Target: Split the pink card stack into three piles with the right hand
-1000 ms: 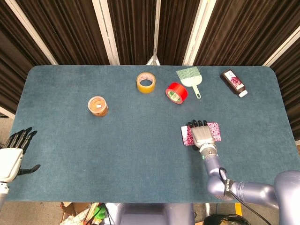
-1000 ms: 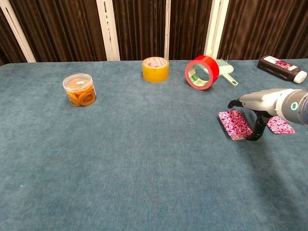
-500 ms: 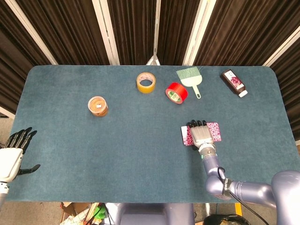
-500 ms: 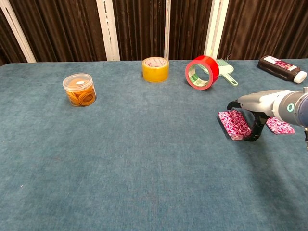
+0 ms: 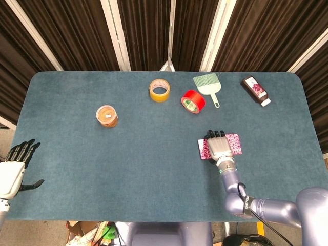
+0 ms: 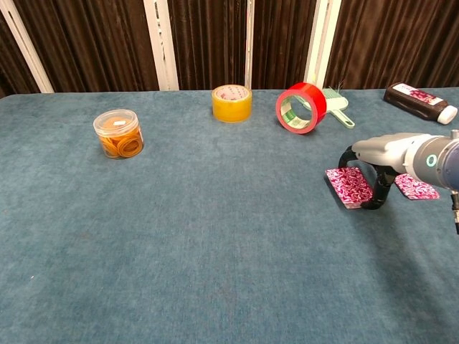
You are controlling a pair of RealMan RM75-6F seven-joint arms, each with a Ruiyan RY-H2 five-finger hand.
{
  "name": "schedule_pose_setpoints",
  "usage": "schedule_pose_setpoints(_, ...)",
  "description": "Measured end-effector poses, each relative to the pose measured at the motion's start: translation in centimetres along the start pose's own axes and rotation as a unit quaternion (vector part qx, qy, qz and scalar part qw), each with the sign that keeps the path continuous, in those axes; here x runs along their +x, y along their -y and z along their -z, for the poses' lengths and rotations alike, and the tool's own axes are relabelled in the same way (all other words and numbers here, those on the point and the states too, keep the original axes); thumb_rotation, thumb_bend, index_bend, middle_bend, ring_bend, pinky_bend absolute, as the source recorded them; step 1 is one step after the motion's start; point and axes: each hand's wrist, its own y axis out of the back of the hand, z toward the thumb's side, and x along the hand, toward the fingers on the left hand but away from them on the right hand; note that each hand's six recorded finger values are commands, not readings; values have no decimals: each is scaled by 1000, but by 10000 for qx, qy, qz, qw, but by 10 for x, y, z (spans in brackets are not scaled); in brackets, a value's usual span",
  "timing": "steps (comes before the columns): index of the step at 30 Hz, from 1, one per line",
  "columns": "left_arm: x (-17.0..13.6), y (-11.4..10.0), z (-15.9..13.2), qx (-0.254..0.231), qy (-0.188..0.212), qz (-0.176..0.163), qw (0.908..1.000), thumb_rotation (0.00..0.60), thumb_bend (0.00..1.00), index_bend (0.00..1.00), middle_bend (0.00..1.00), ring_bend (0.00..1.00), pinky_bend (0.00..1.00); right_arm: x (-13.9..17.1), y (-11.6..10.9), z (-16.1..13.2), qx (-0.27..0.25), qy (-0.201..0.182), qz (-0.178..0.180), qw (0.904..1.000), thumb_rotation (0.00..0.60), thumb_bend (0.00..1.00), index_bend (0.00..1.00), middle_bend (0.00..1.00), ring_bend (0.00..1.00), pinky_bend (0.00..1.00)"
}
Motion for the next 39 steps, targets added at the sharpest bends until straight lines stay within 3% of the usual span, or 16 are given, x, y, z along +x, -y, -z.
schedule_pose_setpoints(14, 0, 0, -1, -2, 10, -1, 10000, 600, 60, 0, 0, 0, 61, 16, -16, -9, -142, -207, 177, 9995, 600, 324, 454, 56, 0, 0)
schedule_pose_setpoints(30, -1, -2, -2, -82, 57, -41, 9999, 600, 60, 0, 0, 0, 61, 32, -5, -85, -39, -808, 212, 9965, 600, 324, 454, 55, 0, 0)
schedule_pose_setpoints(34, -1, -2, -2, -110, 59, -28, 9999, 600, 60, 0, 0, 0, 61, 30, 1, -96, 61, -783, 237, 9966, 600, 324, 328, 25, 0, 0)
schedule_pose_setpoints(39, 0, -3, -1, -152, 53, -40, 9999, 600, 60, 0, 0, 0, 61, 30, 0, -100, 154, -766, 326, 9964, 600, 325, 87, 0, 0, 0)
